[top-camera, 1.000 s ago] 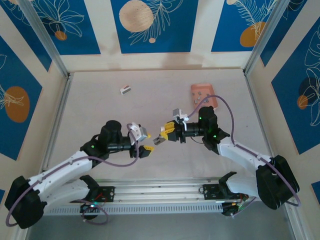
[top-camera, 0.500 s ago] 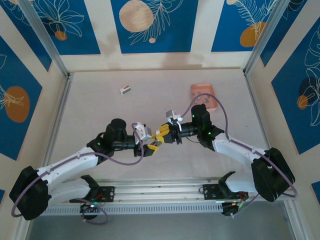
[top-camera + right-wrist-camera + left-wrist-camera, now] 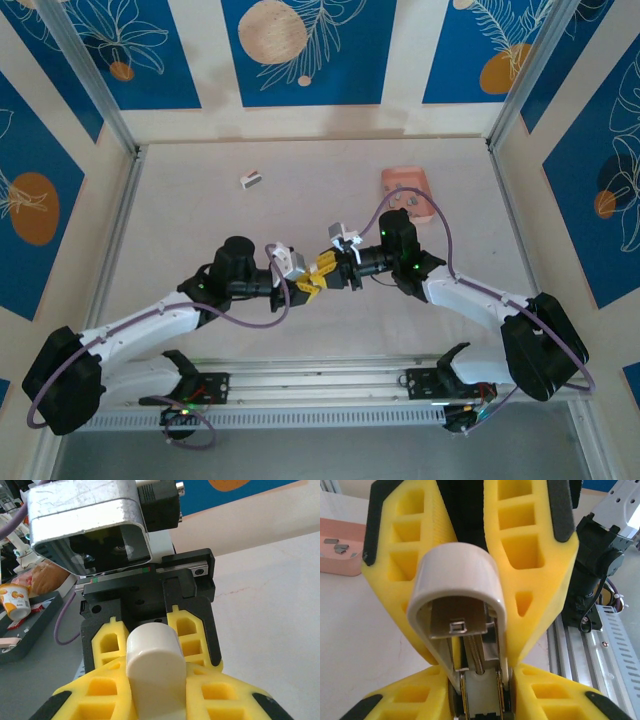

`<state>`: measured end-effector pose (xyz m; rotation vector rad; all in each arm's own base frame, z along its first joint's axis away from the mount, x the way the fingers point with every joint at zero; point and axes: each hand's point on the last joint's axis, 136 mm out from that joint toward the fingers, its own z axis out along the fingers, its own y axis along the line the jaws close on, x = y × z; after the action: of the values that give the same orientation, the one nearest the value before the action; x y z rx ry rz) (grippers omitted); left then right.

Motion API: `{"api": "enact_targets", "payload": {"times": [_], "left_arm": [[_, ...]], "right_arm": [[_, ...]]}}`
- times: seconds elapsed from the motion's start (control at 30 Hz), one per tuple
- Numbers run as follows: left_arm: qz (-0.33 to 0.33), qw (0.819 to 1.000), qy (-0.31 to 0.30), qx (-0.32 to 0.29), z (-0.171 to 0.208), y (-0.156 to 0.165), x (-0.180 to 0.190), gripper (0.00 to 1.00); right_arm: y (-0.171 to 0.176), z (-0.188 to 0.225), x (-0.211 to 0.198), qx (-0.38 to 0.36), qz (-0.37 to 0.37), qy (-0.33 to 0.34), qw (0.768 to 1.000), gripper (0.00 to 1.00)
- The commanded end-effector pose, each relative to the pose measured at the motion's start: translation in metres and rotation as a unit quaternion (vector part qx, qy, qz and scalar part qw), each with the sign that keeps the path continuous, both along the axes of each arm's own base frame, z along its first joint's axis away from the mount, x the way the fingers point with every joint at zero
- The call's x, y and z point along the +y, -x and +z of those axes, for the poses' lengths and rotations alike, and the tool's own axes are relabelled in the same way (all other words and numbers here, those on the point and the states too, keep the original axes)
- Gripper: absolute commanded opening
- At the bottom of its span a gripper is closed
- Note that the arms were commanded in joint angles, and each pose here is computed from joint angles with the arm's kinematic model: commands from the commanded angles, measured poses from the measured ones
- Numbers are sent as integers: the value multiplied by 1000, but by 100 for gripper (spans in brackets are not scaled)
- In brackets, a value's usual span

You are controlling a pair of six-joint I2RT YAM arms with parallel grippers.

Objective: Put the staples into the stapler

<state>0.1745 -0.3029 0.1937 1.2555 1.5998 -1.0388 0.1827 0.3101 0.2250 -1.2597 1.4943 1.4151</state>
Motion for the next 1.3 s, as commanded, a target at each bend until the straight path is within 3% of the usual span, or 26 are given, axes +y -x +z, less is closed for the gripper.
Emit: {"api": "enact_targets", "payload": {"times": [0.0,0.3,0.43,0.53,0.67,0.83,1.0,1.17,1.27], "left_arm": [[-19,999,23,-21,18,4,-8,26],[78,997,-5,-23,9,-22,7,17],[117,993,-15,-12,4,-30,15,16],[170,985,-26,10,-3,-42,23,15],[276,959,-43,44,-16,-67,43,15],[377,919,-93,74,-40,-91,66,13],[433,883,-138,118,-64,-108,72,13],[482,835,-205,171,-95,-122,74,14],[480,824,-230,193,-111,-127,65,17]], "right_arm": [[0,13,5,-16,9,-13,1000,0],[-6,8,5,-18,-12,-10,1000,2],[-19,1,2,-10,-59,-5,998,26],[-33,-5,-1,15,-99,2,995,38],[-64,-21,-13,62,-196,14,979,48],[-91,-40,-33,115,-288,15,951,50],[-97,-52,-38,142,-313,35,938,50],[-108,-62,-48,181,-362,44,913,50],[-112,-66,-52,194,-377,47,905,50]]}}
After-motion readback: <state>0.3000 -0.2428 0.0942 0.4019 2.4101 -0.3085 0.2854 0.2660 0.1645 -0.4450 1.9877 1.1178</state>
